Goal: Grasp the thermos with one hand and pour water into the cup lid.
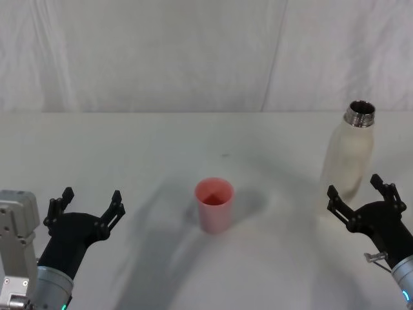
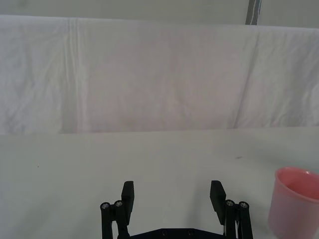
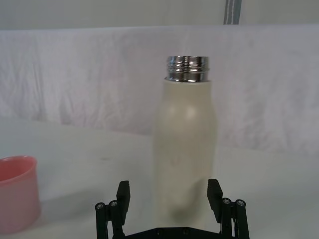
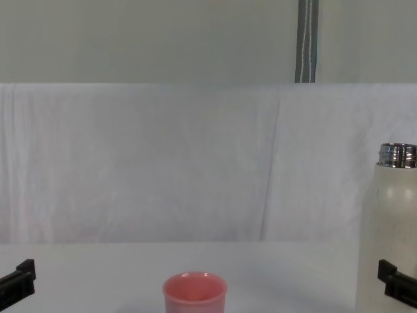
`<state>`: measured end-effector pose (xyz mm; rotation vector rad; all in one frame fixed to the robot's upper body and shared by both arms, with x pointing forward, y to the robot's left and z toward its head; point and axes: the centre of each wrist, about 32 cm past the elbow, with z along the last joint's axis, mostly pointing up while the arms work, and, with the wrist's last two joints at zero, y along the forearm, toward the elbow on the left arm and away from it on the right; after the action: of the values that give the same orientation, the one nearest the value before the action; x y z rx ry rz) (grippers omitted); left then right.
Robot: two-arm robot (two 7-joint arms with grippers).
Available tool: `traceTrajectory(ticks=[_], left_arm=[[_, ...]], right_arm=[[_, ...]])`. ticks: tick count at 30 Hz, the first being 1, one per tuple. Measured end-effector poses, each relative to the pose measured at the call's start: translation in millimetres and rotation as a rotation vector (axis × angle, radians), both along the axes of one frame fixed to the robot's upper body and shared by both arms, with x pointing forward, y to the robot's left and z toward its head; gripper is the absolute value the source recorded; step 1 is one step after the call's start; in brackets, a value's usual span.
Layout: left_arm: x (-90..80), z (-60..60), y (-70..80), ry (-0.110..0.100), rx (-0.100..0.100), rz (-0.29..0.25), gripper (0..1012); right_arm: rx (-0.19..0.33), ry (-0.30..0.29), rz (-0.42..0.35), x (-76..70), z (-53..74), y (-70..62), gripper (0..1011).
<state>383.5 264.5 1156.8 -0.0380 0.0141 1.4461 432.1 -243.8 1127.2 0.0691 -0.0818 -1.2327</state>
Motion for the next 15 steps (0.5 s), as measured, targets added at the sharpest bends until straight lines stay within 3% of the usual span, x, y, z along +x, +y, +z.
traceTrajectory(ticks=[15], left_arm=[[0.0, 0.0, 0.0, 0.0, 0.0, 0.0, 1001]], right_arm=[[0.024, 0.005, 0.024, -12.5, -8.9, 16.0, 1001]])
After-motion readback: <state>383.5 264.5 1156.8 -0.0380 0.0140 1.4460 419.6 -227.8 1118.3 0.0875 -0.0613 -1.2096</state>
